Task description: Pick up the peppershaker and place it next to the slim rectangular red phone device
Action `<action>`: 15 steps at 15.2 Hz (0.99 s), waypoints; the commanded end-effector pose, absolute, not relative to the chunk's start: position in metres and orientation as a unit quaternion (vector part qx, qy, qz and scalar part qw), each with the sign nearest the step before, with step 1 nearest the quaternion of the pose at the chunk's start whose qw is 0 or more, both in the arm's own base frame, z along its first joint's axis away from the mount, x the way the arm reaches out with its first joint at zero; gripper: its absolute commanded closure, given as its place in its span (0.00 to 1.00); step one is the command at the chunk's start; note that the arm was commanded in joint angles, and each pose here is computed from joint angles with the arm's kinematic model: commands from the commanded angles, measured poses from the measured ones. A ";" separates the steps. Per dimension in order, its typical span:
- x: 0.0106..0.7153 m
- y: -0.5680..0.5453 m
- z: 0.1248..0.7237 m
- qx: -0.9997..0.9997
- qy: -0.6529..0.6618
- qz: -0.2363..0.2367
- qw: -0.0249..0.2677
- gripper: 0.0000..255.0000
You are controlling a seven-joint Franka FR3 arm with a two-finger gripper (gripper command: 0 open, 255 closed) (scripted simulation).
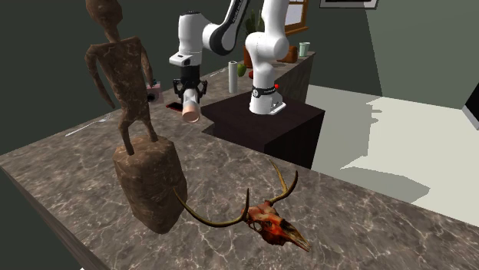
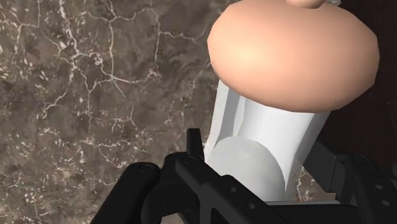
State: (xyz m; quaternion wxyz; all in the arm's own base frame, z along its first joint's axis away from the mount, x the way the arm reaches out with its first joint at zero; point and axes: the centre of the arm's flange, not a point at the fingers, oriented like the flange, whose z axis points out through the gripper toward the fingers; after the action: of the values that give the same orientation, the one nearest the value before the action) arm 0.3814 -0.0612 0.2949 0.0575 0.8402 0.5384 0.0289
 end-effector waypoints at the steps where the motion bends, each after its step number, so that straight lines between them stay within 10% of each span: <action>1: 0.374 -0.084 0.294 0.840 0.539 0.029 0.058 1.00; 15: 0.307 -0.257 0.294 0.840 0.539 0.029 0.058 1.00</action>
State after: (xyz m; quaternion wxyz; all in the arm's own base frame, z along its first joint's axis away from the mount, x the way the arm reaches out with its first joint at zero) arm 0.3141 -0.2442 0.2933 0.0577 0.8404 0.5381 0.0291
